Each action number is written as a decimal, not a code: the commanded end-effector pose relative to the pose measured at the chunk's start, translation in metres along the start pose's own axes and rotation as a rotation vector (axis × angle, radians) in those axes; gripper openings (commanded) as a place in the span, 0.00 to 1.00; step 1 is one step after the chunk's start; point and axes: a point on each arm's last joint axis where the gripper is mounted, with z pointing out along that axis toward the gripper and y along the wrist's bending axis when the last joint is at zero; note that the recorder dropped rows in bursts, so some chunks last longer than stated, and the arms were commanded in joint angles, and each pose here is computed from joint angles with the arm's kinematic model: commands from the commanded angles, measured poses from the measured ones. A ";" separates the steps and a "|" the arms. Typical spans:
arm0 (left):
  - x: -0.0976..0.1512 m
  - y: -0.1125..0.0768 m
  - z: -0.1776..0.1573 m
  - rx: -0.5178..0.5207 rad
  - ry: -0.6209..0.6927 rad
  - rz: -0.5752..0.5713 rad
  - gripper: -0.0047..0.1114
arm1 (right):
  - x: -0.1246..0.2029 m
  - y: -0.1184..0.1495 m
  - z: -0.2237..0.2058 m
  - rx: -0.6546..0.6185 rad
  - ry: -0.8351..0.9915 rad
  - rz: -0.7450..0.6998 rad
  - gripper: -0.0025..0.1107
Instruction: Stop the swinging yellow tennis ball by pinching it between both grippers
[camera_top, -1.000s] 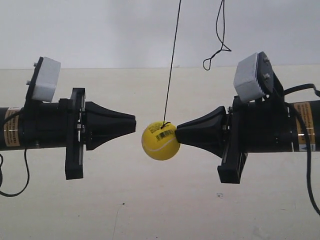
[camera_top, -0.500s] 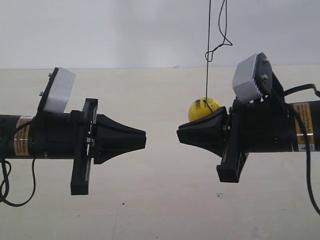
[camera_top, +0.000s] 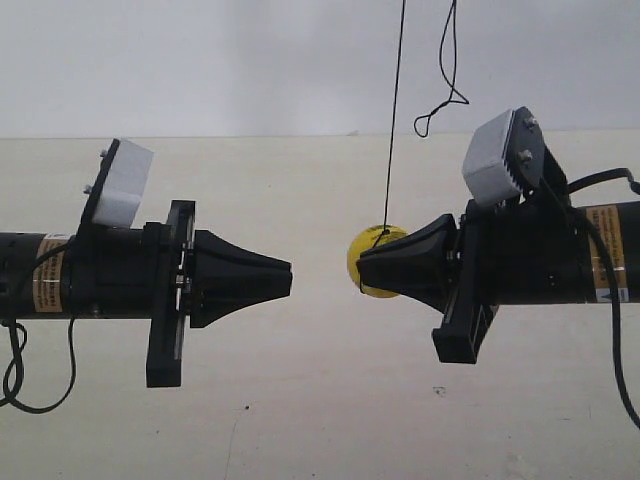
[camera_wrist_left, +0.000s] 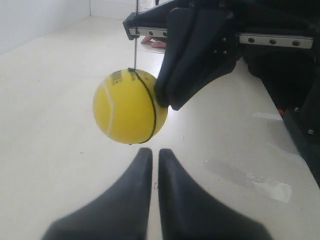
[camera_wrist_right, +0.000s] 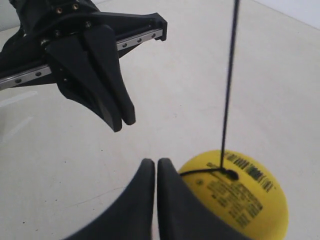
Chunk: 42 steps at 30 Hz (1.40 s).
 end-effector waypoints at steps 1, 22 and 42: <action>0.000 -0.001 0.001 0.000 -0.011 -0.007 0.08 | -0.003 0.001 -0.001 0.002 -0.007 -0.004 0.02; 0.000 -0.001 0.001 0.000 -0.011 -0.007 0.08 | 0.004 -0.010 -0.002 0.120 0.069 0.001 0.02; 0.000 -0.001 0.001 0.000 -0.011 -0.007 0.08 | 0.007 -0.024 -0.005 0.287 0.088 0.080 0.02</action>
